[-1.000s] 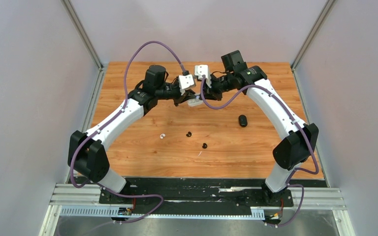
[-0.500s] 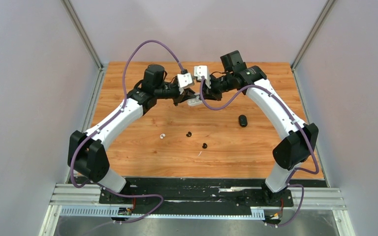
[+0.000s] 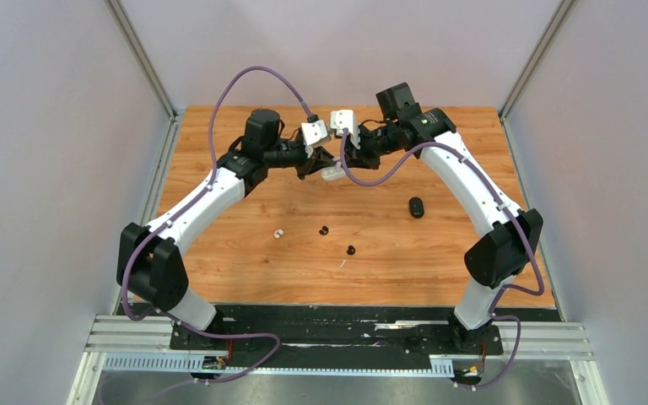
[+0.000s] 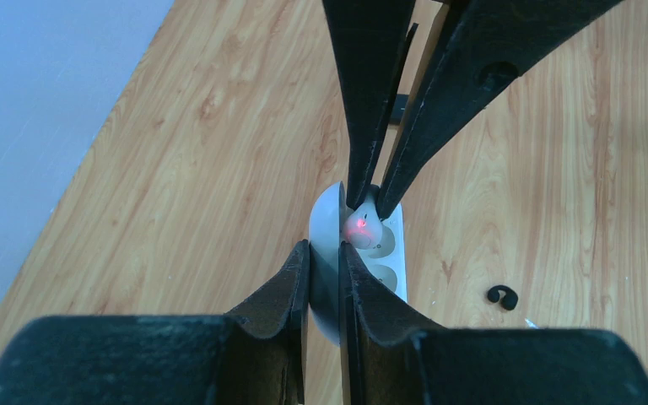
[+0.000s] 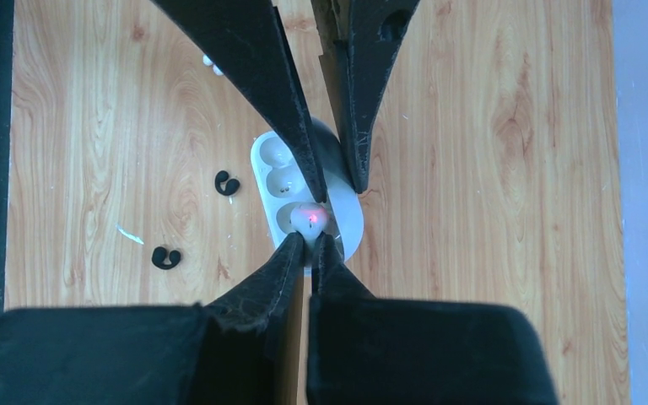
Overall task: Insert the wireless bluetooth earbuds into the charging case
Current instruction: Insert the right earbud into the right side groove of the charging case.
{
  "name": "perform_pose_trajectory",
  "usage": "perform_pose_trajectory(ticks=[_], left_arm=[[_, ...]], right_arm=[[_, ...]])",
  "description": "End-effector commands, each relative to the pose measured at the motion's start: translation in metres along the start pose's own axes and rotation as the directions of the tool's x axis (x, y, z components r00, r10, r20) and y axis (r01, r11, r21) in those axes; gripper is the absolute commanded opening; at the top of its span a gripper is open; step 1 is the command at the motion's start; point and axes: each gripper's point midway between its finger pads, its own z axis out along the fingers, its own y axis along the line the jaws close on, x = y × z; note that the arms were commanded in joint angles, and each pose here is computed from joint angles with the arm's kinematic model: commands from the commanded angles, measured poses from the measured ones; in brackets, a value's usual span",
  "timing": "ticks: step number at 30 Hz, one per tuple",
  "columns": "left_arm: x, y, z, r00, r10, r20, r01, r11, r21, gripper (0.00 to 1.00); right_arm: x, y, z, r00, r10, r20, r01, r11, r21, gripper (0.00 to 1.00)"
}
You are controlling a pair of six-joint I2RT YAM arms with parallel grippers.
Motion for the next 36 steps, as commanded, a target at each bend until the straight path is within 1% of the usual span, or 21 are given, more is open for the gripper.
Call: perform_pose_trajectory(ticks=[1, 5, 8, 14, 18, 22, 28, 32, 36], left_arm=[[-0.055, 0.008, 0.006, 0.99, 0.008, 0.138, -0.002, 0.999, -0.038, 0.0], [-0.063, 0.002, 0.004, 0.979, 0.035, 0.199, -0.03, 0.999, -0.027, 0.0], [-0.067, -0.001, 0.002, 0.974, 0.051, 0.222, -0.046, 0.999, -0.025, 0.0], [-0.057, 0.01, 0.005, 0.983, 0.043, 0.177, -0.031, 0.997, -0.07, 0.0], [-0.058, 0.007, 0.005, 0.981, 0.015, 0.193, -0.004, 0.998, -0.059, 0.0], [-0.061, 0.0, 0.006, 0.974, -0.013, 0.224, 0.019, 1.0, -0.024, 0.0], [-0.063, -0.004, 0.006, 0.971, -0.003, 0.237, 0.002, 1.0, 0.005, 0.0], [-0.06, 0.001, 0.009, 0.972, -0.067, 0.226, 0.067, 0.998, 0.009, 0.0], [-0.059, 0.001, 0.008, 0.969, -0.077, 0.236, 0.075, 0.997, 0.017, 0.0]], right_arm=[[0.018, 0.017, 0.022, 0.986, -0.133, -0.104, 0.125, 0.989, -0.08, 0.01], [0.022, 0.016, 0.021, 0.983, -0.14, -0.119, 0.132, 0.988, -0.074, 0.0], [0.022, 0.016, 0.021, 0.98, -0.156, -0.123, 0.148, 0.986, -0.073, 0.0], [0.021, 0.014, 0.017, 0.962, -0.241, -0.127, 0.232, 0.969, -0.08, 0.0], [0.023, 0.019, 0.017, 0.952, -0.282, -0.123, 0.27, 0.957, -0.105, 0.02], [0.018, 0.02, 0.017, 0.953, -0.287, -0.101, 0.277, 0.956, -0.1, 0.02], [0.017, 0.021, 0.015, 0.946, -0.31, -0.092, 0.302, 0.949, -0.088, 0.02], [0.013, 0.021, 0.013, 0.938, -0.336, -0.087, 0.329, 0.941, -0.08, 0.02], [0.017, 0.021, 0.013, 0.937, -0.334, -0.098, 0.327, 0.942, -0.08, 0.03]])
